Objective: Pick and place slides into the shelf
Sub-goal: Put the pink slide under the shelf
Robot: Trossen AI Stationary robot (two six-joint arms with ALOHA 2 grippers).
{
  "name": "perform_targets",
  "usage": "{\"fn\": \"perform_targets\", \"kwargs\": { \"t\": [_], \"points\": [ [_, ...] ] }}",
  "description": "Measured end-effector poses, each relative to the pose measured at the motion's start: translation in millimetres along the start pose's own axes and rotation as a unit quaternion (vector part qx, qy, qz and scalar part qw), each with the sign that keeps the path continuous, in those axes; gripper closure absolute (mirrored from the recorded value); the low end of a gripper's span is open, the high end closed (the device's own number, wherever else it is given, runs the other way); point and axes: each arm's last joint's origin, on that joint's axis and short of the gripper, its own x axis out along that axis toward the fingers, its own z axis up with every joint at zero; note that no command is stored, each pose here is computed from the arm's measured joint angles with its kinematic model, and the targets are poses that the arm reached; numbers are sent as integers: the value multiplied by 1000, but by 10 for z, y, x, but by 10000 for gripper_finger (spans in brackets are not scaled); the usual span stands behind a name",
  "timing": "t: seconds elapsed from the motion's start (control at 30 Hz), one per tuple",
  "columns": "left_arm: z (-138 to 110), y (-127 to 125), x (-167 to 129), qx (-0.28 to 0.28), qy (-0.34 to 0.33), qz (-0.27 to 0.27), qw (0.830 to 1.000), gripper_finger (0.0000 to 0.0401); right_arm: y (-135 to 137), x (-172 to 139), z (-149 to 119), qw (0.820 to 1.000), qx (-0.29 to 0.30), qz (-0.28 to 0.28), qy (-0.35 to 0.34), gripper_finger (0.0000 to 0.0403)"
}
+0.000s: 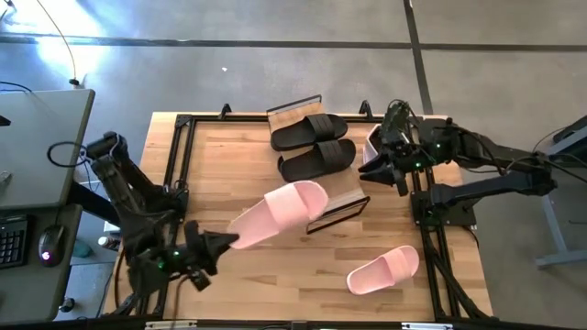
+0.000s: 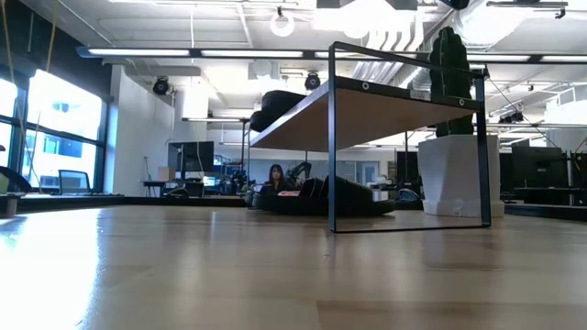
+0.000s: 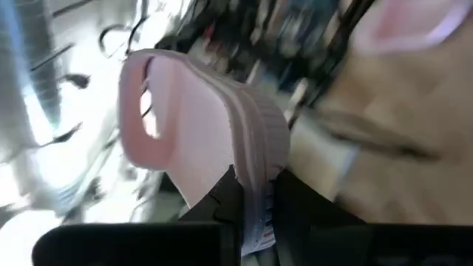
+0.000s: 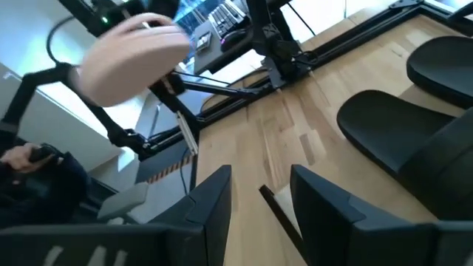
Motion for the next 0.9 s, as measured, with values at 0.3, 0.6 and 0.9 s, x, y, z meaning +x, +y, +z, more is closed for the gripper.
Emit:
{"fn": "perform_targets", "kwargs": {
  "t": [0.3,0.6,0.9],
  "points": [
    [-252,51,-39,-99,-24,-228,968,369,15,10,-8,1000,-11,-2,0,272],
    [-615,-113,-69,-100,120,-300,941,371,14,10,-11,1000,-14,-3,2,272],
    [-875,-411,21,-33,187,-318,929,372,10,10,-17,1000,-21,-5,5,272]
  ]
}}
